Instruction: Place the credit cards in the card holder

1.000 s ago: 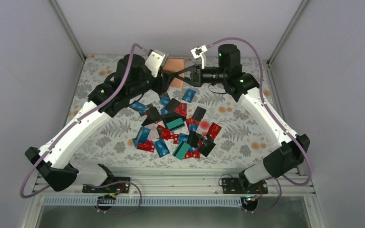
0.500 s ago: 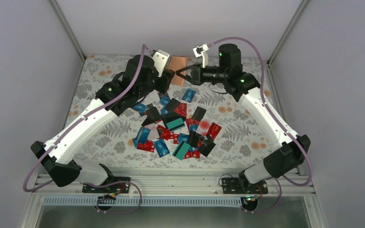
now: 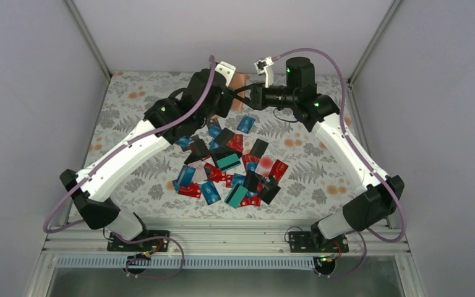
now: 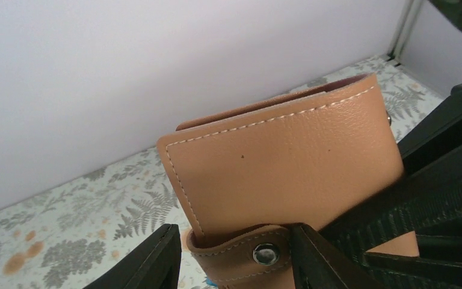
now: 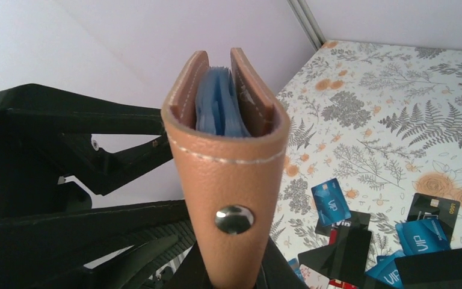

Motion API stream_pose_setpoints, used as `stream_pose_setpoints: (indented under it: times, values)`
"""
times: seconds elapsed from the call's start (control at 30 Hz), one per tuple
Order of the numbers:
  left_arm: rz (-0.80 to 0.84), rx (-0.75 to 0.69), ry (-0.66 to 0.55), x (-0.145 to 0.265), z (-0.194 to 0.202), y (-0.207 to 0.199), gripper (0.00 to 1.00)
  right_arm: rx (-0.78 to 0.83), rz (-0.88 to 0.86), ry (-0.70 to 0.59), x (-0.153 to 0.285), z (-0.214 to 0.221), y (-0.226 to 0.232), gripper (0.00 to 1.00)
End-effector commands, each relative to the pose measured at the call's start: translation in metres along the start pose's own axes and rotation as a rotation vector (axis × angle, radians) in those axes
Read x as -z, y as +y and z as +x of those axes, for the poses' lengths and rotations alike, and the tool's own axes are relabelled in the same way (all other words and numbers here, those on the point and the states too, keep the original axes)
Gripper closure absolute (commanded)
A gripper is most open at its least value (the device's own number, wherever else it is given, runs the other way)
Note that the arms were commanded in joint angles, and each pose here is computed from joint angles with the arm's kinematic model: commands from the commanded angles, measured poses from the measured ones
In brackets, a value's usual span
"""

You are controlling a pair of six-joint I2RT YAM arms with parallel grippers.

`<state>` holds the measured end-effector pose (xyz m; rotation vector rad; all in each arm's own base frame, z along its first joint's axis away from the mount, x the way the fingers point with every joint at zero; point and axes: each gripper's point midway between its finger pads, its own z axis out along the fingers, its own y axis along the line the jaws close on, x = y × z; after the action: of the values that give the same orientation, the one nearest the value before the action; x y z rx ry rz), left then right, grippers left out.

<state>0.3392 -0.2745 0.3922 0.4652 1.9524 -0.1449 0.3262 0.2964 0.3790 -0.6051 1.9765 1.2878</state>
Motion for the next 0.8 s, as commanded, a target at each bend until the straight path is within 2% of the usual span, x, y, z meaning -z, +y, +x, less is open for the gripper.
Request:
stream_pose_setpoints:
  times: [0.0, 0.27, 0.47, 0.6, 0.77]
  values:
    - [-0.168, -0.031, 0.033, -0.008, 0.003, 0.022, 0.53, 0.038, -0.101, 0.012, 0.006, -0.001, 0.030, 0.96]
    - [-0.277, -0.058, 0.073, -0.014, 0.018, 0.039, 0.55, 0.049, -0.087, -0.008, 0.012, -0.007, 0.034, 0.96]
    - [-0.300, -0.021, 0.099, -0.014, 0.035, 0.058, 0.54, 0.038, -0.064, -0.025, 0.013, -0.008, 0.031, 0.96]
    - [-0.319, 0.006, 0.125, -0.021, 0.048, 0.084, 0.54, 0.029, -0.062, -0.025, 0.013, -0.007, 0.030, 0.96]
    - [-0.296, 0.117, 0.109, -0.016, 0.053, 0.136, 0.54, 0.012, 0.012, -0.026, 0.013, -0.006, 0.013, 0.96]
